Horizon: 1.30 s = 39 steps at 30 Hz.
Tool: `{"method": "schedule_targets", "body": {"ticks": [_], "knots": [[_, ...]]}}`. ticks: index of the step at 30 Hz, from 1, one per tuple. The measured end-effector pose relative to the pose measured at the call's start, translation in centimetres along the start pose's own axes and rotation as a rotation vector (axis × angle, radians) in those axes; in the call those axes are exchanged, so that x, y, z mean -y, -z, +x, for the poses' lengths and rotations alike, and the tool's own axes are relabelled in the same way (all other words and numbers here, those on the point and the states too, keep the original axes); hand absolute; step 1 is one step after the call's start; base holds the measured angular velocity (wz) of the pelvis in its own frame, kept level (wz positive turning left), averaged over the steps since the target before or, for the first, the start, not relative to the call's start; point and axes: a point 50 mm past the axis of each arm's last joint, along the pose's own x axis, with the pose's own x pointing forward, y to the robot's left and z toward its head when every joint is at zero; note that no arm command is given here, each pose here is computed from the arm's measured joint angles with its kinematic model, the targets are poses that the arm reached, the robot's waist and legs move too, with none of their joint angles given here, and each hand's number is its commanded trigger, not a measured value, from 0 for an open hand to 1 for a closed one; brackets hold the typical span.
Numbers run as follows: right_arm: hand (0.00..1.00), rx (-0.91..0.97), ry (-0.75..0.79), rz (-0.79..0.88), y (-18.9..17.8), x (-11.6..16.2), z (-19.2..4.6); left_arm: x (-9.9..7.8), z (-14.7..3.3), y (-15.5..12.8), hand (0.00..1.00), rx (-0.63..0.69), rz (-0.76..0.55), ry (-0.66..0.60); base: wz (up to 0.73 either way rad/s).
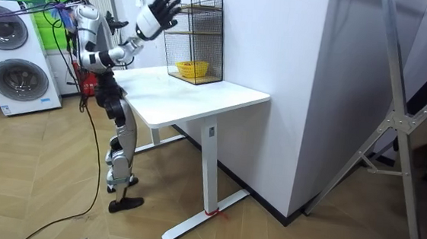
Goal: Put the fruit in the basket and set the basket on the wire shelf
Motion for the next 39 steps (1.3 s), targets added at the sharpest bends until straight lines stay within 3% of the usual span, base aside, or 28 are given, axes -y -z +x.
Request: {"method": "schedule_targets", "body": {"ticks": [3,5,9,12,15,18,21,26,30,34,36,38,39], "knots": [[0.0,-0.007,0.148,-0.045,0.6,2.4,0.7,-1.8,0.8,-0.8,0.0,0.042,0.021,-0.111,0.0],[0.0,-0.065,0.314,-0.051,1.6,5.1,1.2,-4.3,1.5,-1.0,0.0,0.035,0.012,-0.261,0.02],[0.0,-0.173,0.562,-0.082,3.3,9.3,1.4,-7.6,2.6,-0.5,0.0,-0.026,-0.007,-0.442,0.1],[0.0,-0.366,0.765,-0.059,5.9,12.8,0.3,-11.3,2.1,2.3,0.0,-0.195,0.026,-0.624,0.01],[0.0,-0.512,0.907,-0.037,7.9,15.1,-0.9,-14.7,1.0,4.7,0.0,-0.364,-0.031,-0.803,0.0],[0.0,-0.672,1.181,0.054,9.7,19.3,-3.5,-19.5,-2.1,7.7,0.0,-0.559,-0.084,-1.102,0.09],[0.0,-0.763,1.281,0.068,10.7,21.0,-5.7,-21.7,-4.5,8.9,0.0,-0.635,-0.138,-1.261,0.03],[0.0,-0.949,1.453,0.015,12.1,23.9,-11.7,-25.0,-9.7,9.8,0.0,-0.726,-0.132,-1.465,0.11],[0.0,-1.08,1.481,-0.081,12.7,24.4,-16.0,-26.4,-12.9,10.0,0.0,-0.761,-0.105,-1.528,0.01],[0.0,-1.257,1.433,-0.2,12.9,24.0,-20.8,-26.2,-16.7,10.5,0.0,-0.851,-0.072,-1.538,0.0],[0.0,-1.383,1.382,-0.238,13.0,22.9,-23.7,-25.6,-19.1,10.9,0.0,-0.957,-0.004,-1.488,0.0],[0.0,-1.597,1.2,-0.331,13.1,21.0,-27.4,-24.5,-22.4,11.5,0.0,-1.178,0.146,-1.338,-0.03],[0.0,-1.652,1.127,-0.365,13.1,20.5,-28.1,-24.2,-23.2,11.5,0.0,-1.243,0.194,-1.283,-0.18]]}}
